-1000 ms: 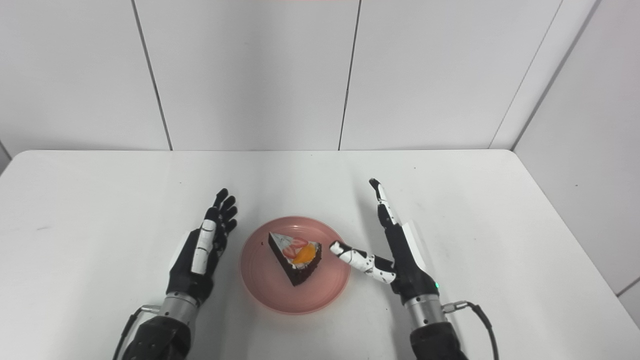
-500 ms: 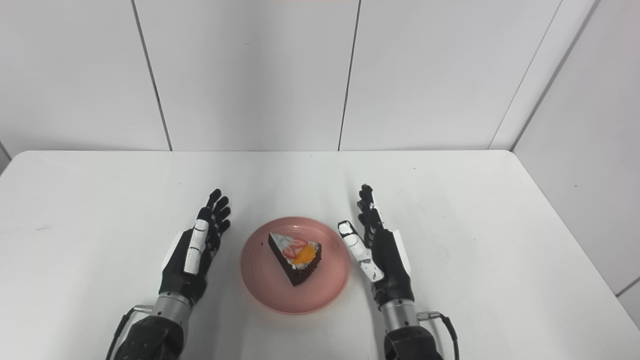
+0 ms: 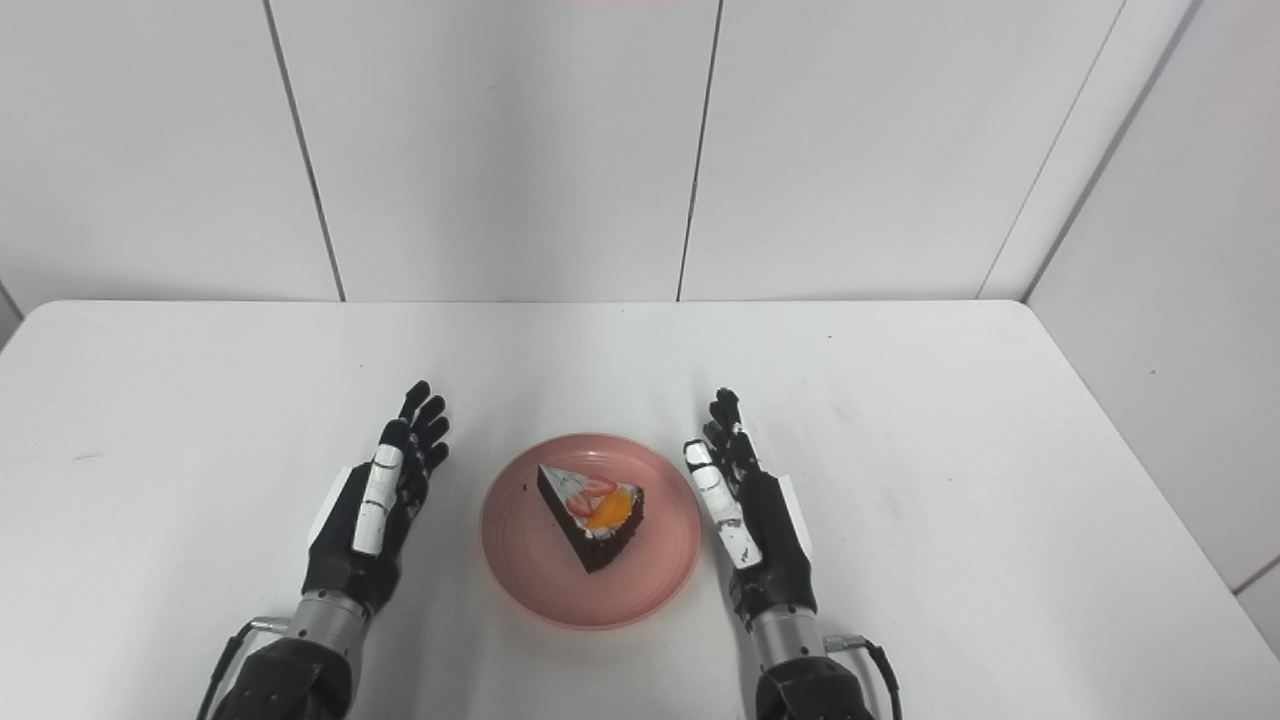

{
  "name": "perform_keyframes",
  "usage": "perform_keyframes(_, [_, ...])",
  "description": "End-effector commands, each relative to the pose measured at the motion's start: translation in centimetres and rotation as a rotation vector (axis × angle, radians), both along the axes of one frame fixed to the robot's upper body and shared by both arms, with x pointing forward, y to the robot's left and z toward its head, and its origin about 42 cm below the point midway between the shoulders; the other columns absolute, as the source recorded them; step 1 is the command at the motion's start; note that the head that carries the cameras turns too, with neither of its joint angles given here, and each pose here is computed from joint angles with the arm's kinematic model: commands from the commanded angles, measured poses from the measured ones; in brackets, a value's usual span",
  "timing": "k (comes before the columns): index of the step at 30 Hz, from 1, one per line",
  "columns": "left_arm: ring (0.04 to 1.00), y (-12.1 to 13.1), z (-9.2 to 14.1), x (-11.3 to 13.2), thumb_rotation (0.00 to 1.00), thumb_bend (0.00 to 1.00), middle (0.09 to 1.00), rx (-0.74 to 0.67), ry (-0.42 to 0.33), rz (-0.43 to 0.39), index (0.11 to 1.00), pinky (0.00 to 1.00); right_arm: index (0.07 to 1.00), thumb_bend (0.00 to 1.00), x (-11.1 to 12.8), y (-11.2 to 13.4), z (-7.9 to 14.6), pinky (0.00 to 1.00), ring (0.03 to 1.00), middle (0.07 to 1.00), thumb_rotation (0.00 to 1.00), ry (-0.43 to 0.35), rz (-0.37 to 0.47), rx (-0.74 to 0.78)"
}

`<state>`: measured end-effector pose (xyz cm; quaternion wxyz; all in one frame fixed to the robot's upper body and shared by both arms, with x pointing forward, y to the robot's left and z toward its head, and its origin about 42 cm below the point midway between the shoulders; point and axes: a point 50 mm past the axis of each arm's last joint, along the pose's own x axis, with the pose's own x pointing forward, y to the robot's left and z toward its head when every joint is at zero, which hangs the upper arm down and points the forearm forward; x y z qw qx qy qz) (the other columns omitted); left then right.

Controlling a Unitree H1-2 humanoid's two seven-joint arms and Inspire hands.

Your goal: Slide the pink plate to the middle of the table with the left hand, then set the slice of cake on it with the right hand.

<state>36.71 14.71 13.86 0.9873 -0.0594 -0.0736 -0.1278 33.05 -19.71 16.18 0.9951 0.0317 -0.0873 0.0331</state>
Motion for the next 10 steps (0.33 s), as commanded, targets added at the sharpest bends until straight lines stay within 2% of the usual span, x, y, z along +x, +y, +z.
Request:
perform_keyframes(1, [1.0, -0.4, 0.2, -0.2, 1.0, 0.68, 1.0, -0.008, 0.003, 0.006, 1.0, 1.0, 1.0, 0.62, 0.3, -0.1, 1.3, 1.0, 1.0, 1.0, 0.81, -0.04, -0.005, 0.01])
perform_keyframes(6, [1.0, -0.8, 0.1, -0.4, 1.0, 0.68, 1.0, -0.01, 0.012, 0.002, 1.0, 1.0, 1.0, 0.62, 0.2, -0.5, 1.3, 1.0, 1.0, 0.996, 0.78, -0.035, -0.022, 0.035])
perform_keyframes(10, [1.0, -1.4, 0.0, -0.7, 1.0, 0.7, 1.0, -0.009, 0.024, -0.007, 1.0, 1.0, 1.0, 0.63, 0.1, -1.2, 1.2, 1.0, 1.0, 0.995, 0.8, -0.042, -0.03, 0.025])
